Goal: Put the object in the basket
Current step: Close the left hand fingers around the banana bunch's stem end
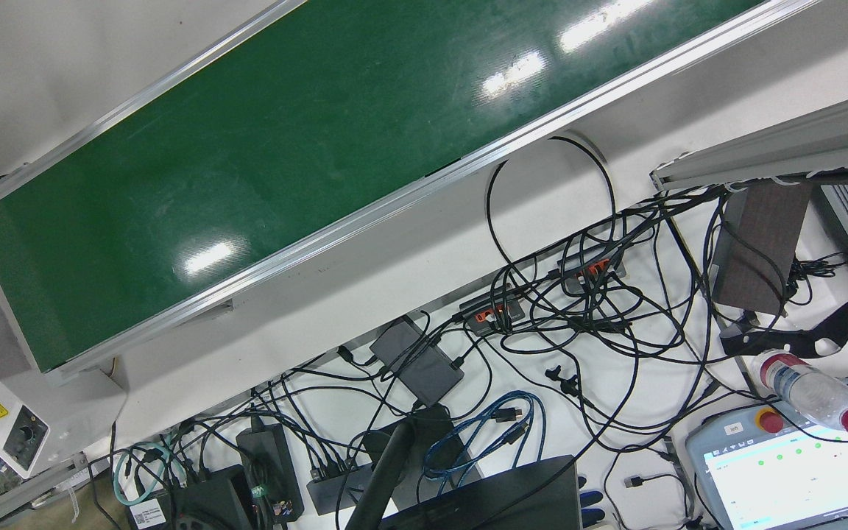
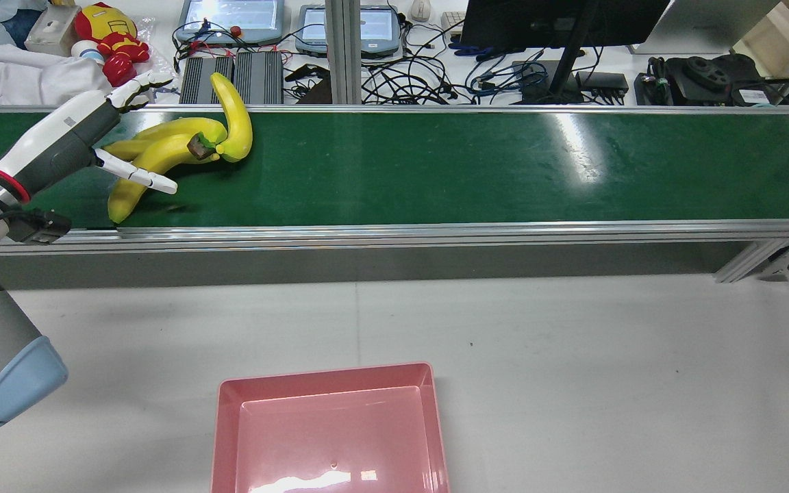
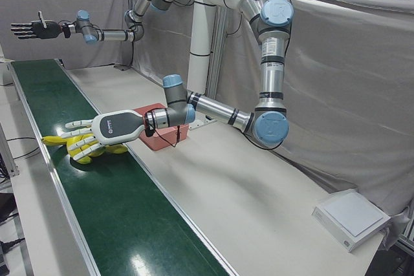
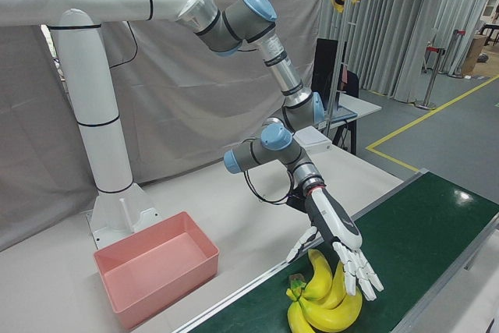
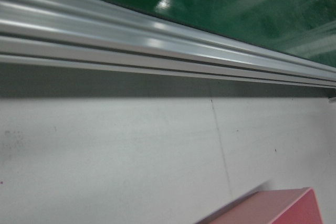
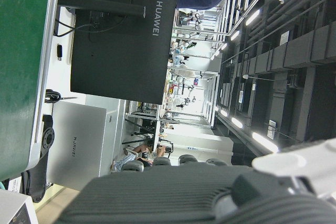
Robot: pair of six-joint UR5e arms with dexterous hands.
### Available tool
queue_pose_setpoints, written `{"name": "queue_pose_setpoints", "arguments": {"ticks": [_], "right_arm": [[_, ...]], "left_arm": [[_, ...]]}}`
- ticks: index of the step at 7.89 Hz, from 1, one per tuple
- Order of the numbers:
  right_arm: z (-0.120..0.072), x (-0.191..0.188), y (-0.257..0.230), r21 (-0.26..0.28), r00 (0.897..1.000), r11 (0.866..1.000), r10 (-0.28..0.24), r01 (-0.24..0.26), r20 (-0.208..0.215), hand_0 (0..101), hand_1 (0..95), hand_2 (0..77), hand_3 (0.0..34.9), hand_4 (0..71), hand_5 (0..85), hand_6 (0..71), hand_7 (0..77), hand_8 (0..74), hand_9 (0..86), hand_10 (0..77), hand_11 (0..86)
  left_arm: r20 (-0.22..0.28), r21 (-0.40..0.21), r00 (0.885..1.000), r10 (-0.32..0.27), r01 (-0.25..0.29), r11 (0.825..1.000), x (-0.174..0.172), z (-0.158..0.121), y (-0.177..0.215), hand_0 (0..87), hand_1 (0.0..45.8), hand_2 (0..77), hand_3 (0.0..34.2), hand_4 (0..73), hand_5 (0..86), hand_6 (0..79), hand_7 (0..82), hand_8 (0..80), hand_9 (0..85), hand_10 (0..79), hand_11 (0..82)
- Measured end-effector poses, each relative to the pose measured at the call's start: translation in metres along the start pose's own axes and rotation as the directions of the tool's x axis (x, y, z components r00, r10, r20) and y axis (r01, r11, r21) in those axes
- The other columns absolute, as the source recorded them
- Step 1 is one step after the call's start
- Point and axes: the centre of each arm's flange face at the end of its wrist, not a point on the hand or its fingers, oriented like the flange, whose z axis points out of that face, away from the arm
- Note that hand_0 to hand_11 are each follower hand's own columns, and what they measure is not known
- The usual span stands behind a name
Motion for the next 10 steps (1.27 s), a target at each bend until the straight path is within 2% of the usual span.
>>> {"name": "queue_pose_setpoints", "arguments": {"ticks": [2, 4, 5, 6, 7, 8, 9, 10], "right_arm": [[0.000, 0.000, 0.000, -0.001, 1.000, 1.000, 0.000, 0.000, 0.000, 0, 0.0, 0.5, 0.0, 0.0, 0.0, 0.0, 0.5, 0.0, 0.0, 0.0, 0.0], [0.000, 0.000, 0.001, -0.001, 1.000, 1.000, 0.000, 0.000, 0.000, 0, 0.0, 0.5, 0.0, 0.0, 0.0, 0.0, 0.5, 0.0, 0.0, 0.0, 0.0], [0.000, 0.000, 0.001, -0.001, 1.000, 1.000, 0.000, 0.000, 0.000, 0, 0.0, 1.1, 0.0, 0.0, 0.0, 0.0, 0.5, 0.0, 0.0, 0.0, 0.0], [0.000, 0.000, 0.001, -0.001, 1.000, 1.000, 0.000, 0.000, 0.000, 0, 0.0, 0.5, 0.0, 0.0, 0.0, 0.0, 0.5, 0.0, 0.0, 0.0, 0.0], [0.000, 0.000, 0.001, -0.001, 1.000, 1.000, 0.000, 0.000, 0.000, 0, 0.0, 0.5, 0.0, 0.0, 0.0, 0.0, 0.5, 0.0, 0.0, 0.0, 0.0], [0.000, 0.000, 0.001, -0.001, 1.000, 1.000, 0.000, 0.000, 0.000, 0, 0.0, 1.1, 0.0, 0.0, 0.0, 0.0, 0.5, 0.0, 0.0, 0.0, 0.0], [0.000, 0.000, 0.001, -0.001, 1.000, 1.000, 0.000, 0.000, 0.000, 0, 0.0, 0.5, 0.0, 0.0, 0.0, 0.0, 0.5, 0.0, 0.0, 0.0, 0.0], [0.000, 0.000, 0.001, -0.001, 1.000, 1.000, 0.000, 0.000, 0.001, 0, 0.0, 0.5, 0.0, 0.0, 0.0, 0.0, 0.5, 0.0, 0.0, 0.0, 0.0]], "left_arm": [[0.013, 0.008, 1.000, 0.005, -0.005, 1.000, -0.017, 0.010, -0.008, 58.2, 21.8, 6.5, 15.3, 1.6, 16.9, 0.5, 6.5, 9.8, 10.4, 3.3, 6.5], [0.024, 0.014, 1.000, 0.010, -0.011, 1.000, -0.029, 0.015, -0.013, 58.3, 21.8, 7.1, 16.7, 2.2, 15.8, 0.5, 7.1, 9.8, 10.9, 3.3, 6.5], [0.030, 0.017, 0.999, 0.013, -0.013, 1.000, -0.034, 0.016, -0.015, 58.2, 21.8, 9.3, 15.8, 6.0, 17.5, 2.2, 8.2, 10.9, 12.5, 4.9, 9.3], [0.034, 0.019, 0.999, 0.015, -0.015, 1.000, -0.037, 0.017, -0.016, 57.0, 24.5, 20.2, 13.2, 11.4, 27.8, 6.0, 13.1, 9.8, 14.2, 7.1, 12.5], [0.038, 0.022, 0.999, 0.017, -0.018, 1.000, -0.039, 0.017, -0.017, 55.5, 24.5, 34.9, 9.5, 9.8, 42.0, 11.4, 25.6, 11.5, 21.3, 7.1, 12.5], [0.042, 0.026, 0.999, 0.020, -0.021, 0.999, -0.040, 0.017, -0.018, 55.5, 24.5, 34.9, 9.5, 9.8, 42.0, 11.4, 25.6, 11.5, 21.3, 7.6, 19.6], [0.044, 0.029, 0.999, 0.021, -0.022, 0.999, -0.039, 0.016, -0.019, 54.8, 20.2, 53.5, 3.5, 21.8, 66.5, 14.2, 37.6, 16.4, 33.3, 8.7, 34.9], [0.042, 0.029, 0.999, 0.017, -0.018, 0.999, -0.036, 0.016, -0.019, 54.4, 16.4, 62.2, 1.9, 31.6, 72.5, 15.8, 52.9, 20.2, 48.0, 9.3, 53.5]]}}
